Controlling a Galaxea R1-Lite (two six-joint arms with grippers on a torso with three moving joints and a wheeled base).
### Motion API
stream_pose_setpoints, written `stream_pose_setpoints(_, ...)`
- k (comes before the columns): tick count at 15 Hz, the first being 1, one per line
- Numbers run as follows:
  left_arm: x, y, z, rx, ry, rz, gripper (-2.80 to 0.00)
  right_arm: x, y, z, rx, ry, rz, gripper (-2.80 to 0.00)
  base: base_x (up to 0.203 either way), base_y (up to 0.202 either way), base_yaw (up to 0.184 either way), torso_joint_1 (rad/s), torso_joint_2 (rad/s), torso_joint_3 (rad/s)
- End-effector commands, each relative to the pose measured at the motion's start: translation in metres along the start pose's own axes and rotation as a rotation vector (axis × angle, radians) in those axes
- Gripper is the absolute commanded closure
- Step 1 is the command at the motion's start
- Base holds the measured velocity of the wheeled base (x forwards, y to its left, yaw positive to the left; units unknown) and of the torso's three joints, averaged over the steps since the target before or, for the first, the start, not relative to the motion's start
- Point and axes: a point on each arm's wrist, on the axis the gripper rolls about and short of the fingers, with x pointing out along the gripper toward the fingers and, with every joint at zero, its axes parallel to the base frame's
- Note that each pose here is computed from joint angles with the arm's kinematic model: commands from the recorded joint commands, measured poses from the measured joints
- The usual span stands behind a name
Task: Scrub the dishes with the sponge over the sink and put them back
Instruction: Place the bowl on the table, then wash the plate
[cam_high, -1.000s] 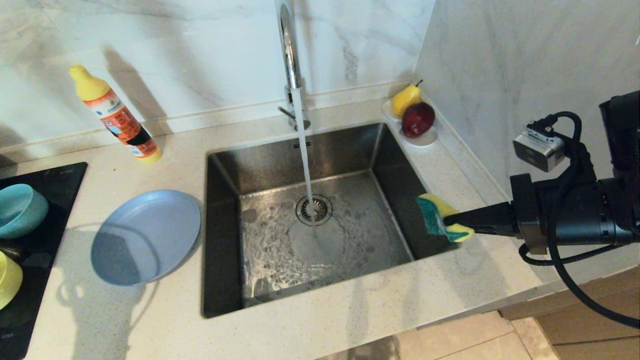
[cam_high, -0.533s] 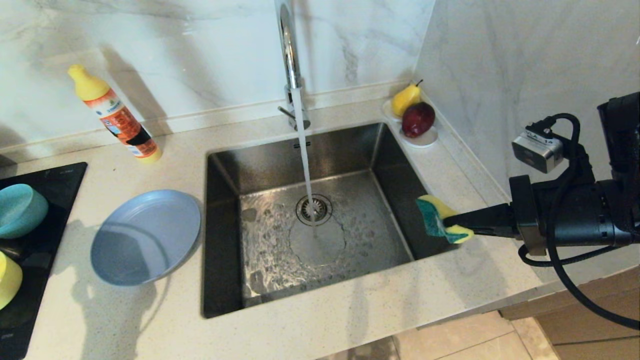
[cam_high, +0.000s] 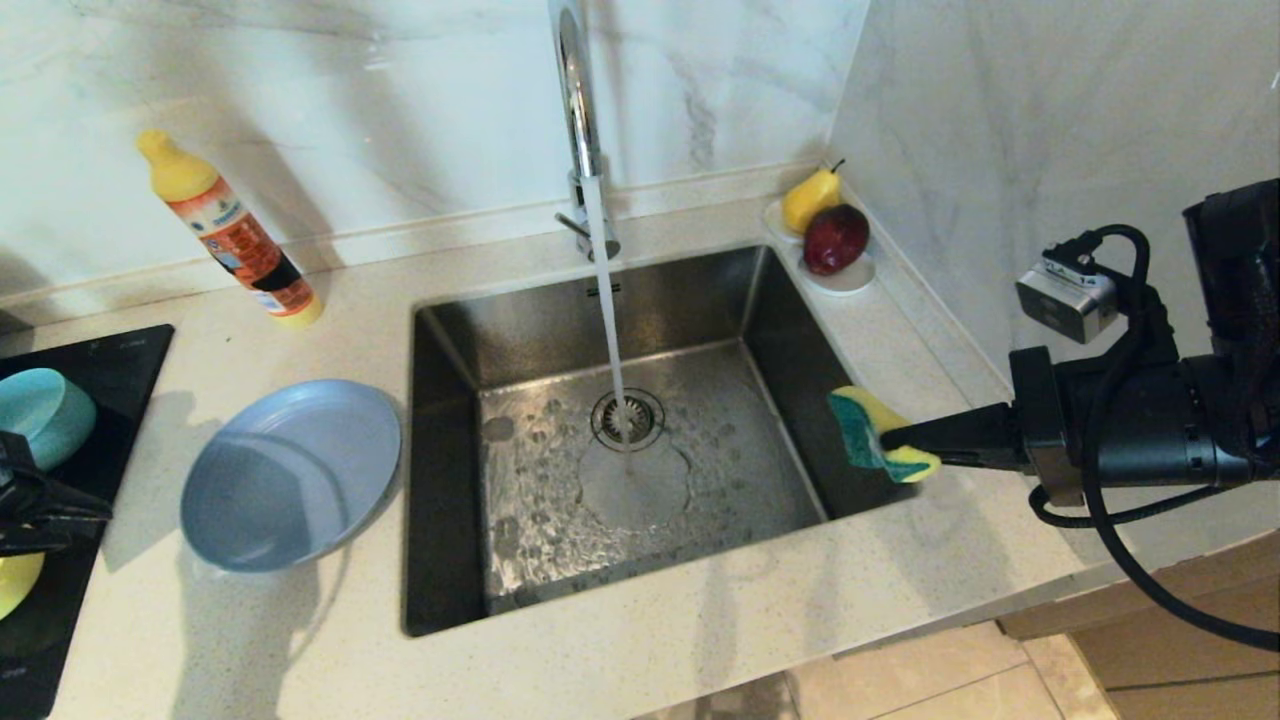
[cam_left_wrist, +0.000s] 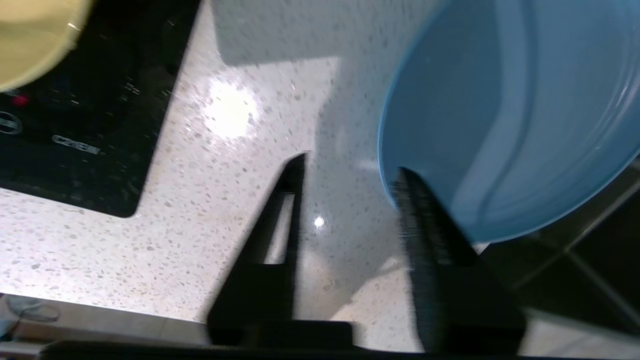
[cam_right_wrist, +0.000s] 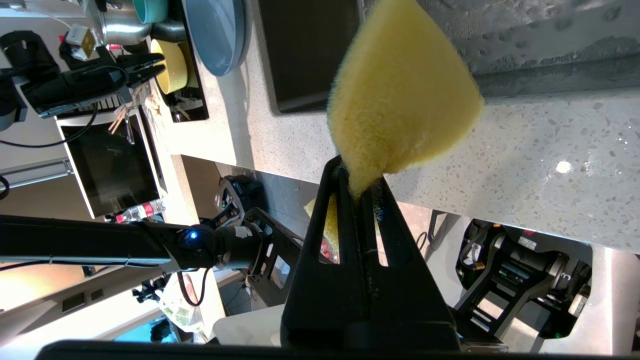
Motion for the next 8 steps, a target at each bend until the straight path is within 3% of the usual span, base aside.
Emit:
stream_pose_setpoints(1,0.008,-0.002,-0.004,0.025,0.035,-0.010,-2.80,0.001,-0.001,0.000,0.006,0.006,0.000,0.00,0.000,0.000,0.000,0.000,0.00,0.000)
stream_pose_setpoints(8,0.044,-0.019,-0.008,0.092,0.147,-0.033,-2.80,-0.001,0.000,-0.002,0.005,0.005,0.001,0.00,0.000,0.000,0.000,0.000,0.00,0.000)
